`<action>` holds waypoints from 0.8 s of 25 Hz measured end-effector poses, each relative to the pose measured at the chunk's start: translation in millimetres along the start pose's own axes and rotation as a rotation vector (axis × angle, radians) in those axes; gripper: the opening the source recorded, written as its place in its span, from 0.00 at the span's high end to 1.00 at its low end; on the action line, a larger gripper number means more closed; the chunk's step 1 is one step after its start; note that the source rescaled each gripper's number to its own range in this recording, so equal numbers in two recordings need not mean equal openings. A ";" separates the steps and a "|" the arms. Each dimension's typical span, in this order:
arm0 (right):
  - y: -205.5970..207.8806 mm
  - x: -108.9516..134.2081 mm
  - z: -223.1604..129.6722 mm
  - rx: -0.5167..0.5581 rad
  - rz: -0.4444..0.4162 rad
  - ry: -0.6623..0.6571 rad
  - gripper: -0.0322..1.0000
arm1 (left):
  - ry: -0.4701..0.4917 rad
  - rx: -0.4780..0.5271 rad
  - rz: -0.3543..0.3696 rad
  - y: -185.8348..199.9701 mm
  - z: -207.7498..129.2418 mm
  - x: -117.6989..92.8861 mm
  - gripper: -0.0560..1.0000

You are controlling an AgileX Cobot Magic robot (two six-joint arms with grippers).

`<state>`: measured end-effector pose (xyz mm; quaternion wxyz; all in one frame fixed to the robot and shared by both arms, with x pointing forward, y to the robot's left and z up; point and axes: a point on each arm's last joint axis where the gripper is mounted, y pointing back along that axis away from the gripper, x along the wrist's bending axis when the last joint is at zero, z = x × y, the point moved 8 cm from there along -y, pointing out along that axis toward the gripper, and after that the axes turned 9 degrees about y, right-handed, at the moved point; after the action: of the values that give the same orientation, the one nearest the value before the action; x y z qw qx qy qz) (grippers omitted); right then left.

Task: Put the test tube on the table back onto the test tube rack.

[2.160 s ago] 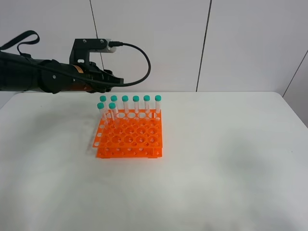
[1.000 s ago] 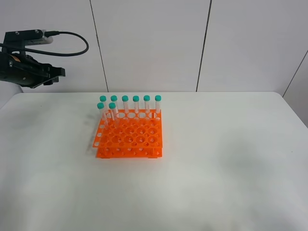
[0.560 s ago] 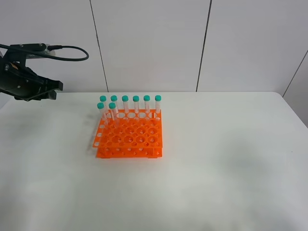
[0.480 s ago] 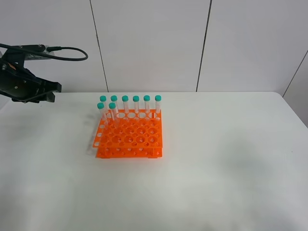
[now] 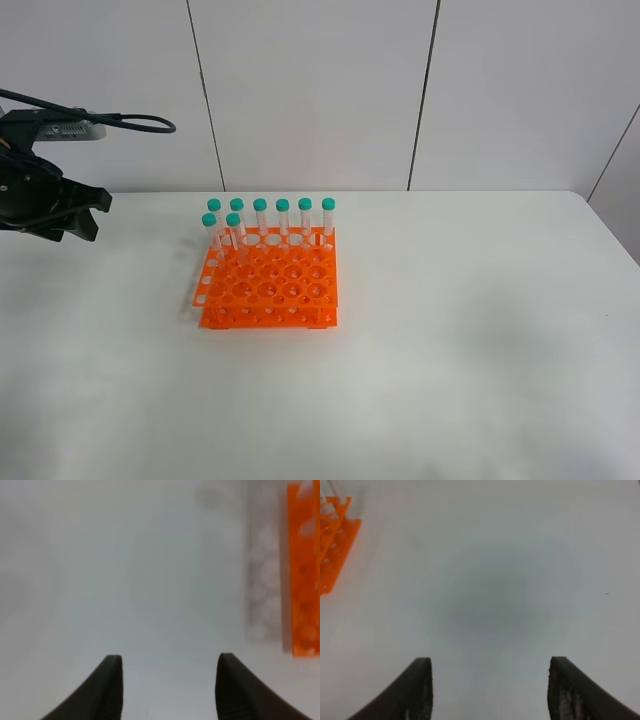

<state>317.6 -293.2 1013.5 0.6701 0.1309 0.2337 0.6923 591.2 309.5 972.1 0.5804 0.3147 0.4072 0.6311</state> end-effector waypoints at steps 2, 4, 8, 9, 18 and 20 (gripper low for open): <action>0.0 0.0 0.0 0.000 0.000 0.000 0.14 | -0.005 -0.023 0.000 8.8 2.0 -0.1 0.56; 0.0 0.0 0.0 0.000 0.000 0.000 0.14 | -0.007 -0.052 -0.003 20.3 4.2 -0.4 0.56; 0.0 0.0 0.0 0.000 0.000 0.000 0.14 | -0.008 -0.125 -0.012 49.5 7.6 -1.5 0.56; 0.0 0.0 0.0 0.000 0.000 0.000 0.14 | -0.009 -0.142 -0.014 56.8 7.0 -1.6 0.56; 0.0 0.0 0.0 0.000 0.000 0.000 0.14 | 0.000 -0.183 -0.035 103.9 -30.5 -0.7 0.56; 0.0 0.0 0.0 0.000 0.000 0.000 0.14 | 0.004 -0.202 -0.046 117.9 -41.3 -1.1 0.56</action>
<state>317.6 -293.2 1013.5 0.6701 0.1309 0.2337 0.6923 499.3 302.9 1056.4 0.6227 0.2441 0.3498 0.6560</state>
